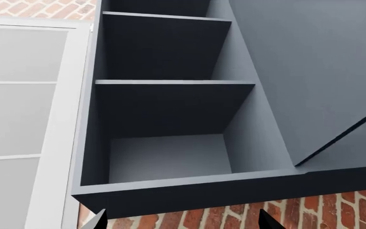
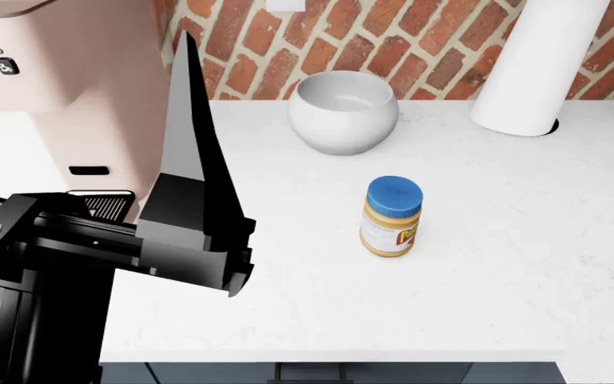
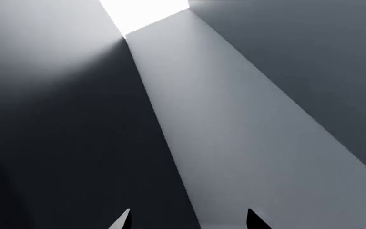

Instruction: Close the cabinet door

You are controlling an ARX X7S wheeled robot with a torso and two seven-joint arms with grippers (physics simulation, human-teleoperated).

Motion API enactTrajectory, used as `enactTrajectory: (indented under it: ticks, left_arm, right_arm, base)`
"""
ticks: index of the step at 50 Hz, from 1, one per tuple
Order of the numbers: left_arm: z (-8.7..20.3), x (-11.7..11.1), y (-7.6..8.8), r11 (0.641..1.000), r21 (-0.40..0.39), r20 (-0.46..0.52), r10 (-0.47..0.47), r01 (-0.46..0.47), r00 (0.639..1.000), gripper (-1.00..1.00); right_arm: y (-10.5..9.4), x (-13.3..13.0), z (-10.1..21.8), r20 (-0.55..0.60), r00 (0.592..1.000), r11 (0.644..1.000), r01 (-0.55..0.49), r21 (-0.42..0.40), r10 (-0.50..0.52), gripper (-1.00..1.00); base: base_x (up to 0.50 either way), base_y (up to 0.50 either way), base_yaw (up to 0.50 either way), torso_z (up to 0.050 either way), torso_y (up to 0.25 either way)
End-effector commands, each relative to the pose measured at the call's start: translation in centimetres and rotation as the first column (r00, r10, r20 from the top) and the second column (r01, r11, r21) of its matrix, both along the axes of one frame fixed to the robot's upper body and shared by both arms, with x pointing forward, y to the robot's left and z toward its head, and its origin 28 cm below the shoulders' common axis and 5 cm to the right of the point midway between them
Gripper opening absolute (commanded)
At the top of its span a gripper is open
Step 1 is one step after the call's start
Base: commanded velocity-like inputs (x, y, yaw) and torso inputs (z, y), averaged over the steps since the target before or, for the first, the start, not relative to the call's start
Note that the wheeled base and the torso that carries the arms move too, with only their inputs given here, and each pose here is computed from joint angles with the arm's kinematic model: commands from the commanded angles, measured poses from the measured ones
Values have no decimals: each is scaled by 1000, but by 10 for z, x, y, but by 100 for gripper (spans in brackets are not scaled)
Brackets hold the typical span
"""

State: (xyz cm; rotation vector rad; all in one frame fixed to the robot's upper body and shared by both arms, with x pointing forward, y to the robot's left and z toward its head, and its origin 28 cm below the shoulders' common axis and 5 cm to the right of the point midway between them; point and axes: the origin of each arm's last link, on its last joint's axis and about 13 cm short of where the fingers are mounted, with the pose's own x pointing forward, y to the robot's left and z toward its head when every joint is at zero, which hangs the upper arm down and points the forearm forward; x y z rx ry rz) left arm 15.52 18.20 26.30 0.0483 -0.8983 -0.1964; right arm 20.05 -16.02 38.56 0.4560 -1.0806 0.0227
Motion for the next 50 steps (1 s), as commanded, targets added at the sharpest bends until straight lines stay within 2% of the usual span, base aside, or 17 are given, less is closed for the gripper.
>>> enactTrajectory:
  ticks: [1,15,26,31,36,45,50]
  left_arm:
    - [0,-1,0,1000,2,0,-4,4,1000,100]
    - [0,-1,0,1000,-1,1,-6,6,1000,100]
    - [4,-5,2,1000,-10,12,-4,4,1000,100]
    - [7,-9,10,999,-24,20,39,-39,999,100]
    - [9,-13,18,996,-33,23,88,-87,996,100]
    - [13,-19,35,985,-49,27,167,-166,986,100]
    - [14,-24,53,963,-61,32,266,-264,963,100]
  right_arm:
    - [15,52,60,-56,988,947,119,-298,-141,100]
    - [33,65,84,-16,986,914,149,-379,-167,100]
    - [58,73,90,7,990,884,129,-449,-141,100]
    - [74,97,89,5,987,851,141,-506,-160,100]
    - [94,127,85,13,982,803,163,-573,-189,100]
    - [110,167,67,-35,986,788,108,-606,-162,100]
    - [120,198,51,-60,982,745,97,-660,-181,100]
  base:
    - [0,0,0,0,0]
    - [0,0,1,4,0]
    - [3,0,2,3,0]
    - [0,0,0,0,0]
    - [0,0,0,2,0]
    - [0,0,0,1,0]
    - [0,0,0,0,0]
